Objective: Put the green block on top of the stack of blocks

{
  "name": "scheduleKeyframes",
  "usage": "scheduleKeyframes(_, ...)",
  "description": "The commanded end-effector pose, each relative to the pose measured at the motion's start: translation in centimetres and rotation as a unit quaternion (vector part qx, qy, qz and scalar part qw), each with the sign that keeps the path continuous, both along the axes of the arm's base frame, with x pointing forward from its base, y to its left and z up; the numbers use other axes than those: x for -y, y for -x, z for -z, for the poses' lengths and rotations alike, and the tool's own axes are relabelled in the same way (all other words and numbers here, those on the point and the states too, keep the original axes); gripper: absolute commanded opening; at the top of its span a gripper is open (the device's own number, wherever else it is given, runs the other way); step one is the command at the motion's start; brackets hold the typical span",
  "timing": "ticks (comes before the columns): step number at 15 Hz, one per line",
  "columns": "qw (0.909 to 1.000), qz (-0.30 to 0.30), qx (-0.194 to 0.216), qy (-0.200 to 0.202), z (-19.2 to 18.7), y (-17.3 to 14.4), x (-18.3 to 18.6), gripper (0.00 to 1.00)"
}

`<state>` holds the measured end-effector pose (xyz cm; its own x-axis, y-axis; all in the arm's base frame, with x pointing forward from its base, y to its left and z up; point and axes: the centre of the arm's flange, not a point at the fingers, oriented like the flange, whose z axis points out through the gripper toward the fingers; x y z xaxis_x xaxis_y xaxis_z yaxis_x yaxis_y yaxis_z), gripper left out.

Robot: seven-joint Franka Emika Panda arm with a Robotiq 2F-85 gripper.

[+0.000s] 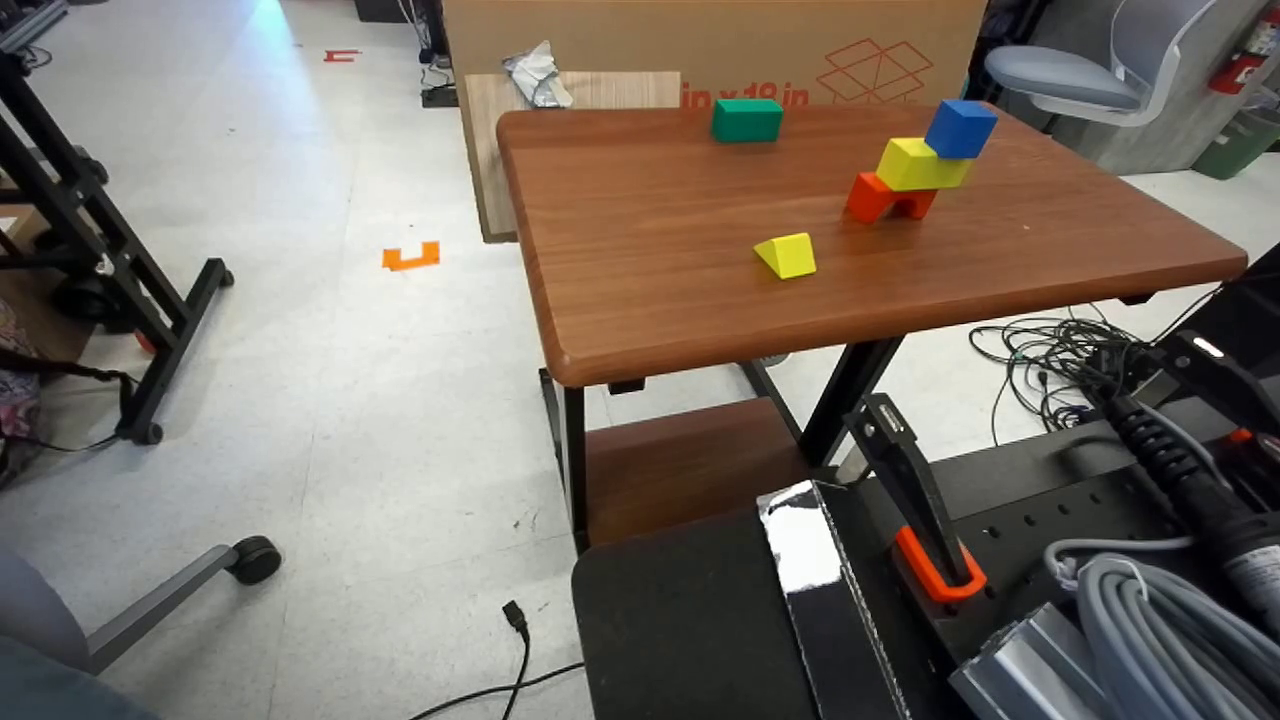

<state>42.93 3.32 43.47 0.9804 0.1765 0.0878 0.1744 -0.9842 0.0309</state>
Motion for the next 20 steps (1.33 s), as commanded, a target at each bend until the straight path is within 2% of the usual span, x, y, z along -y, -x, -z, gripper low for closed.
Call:
scheduleKeyframes(1, 0.9995, 0.032, -0.007, -0.003, 1.3, -5.3, -1.3, 1.0)
scheduleKeyframes(4, 0.9979, 0.062, -0.017, 0.003, 3.1, -8.4, -2.3, 1.0)
scheduleKeyframes(9, 0.9961, 0.078, -0.041, 0.0, 4.8, -13.3, -3.8, 1.0)
scheduleKeyframes(13, 0.996, 0.087, -0.017, 0.012, 6.1, -16.6, -4.3, 1.0)
scheduleKeyframes(20, 0.9956, 0.089, -0.027, 0.009, 9.2, -20.7, -4.4, 1.0)
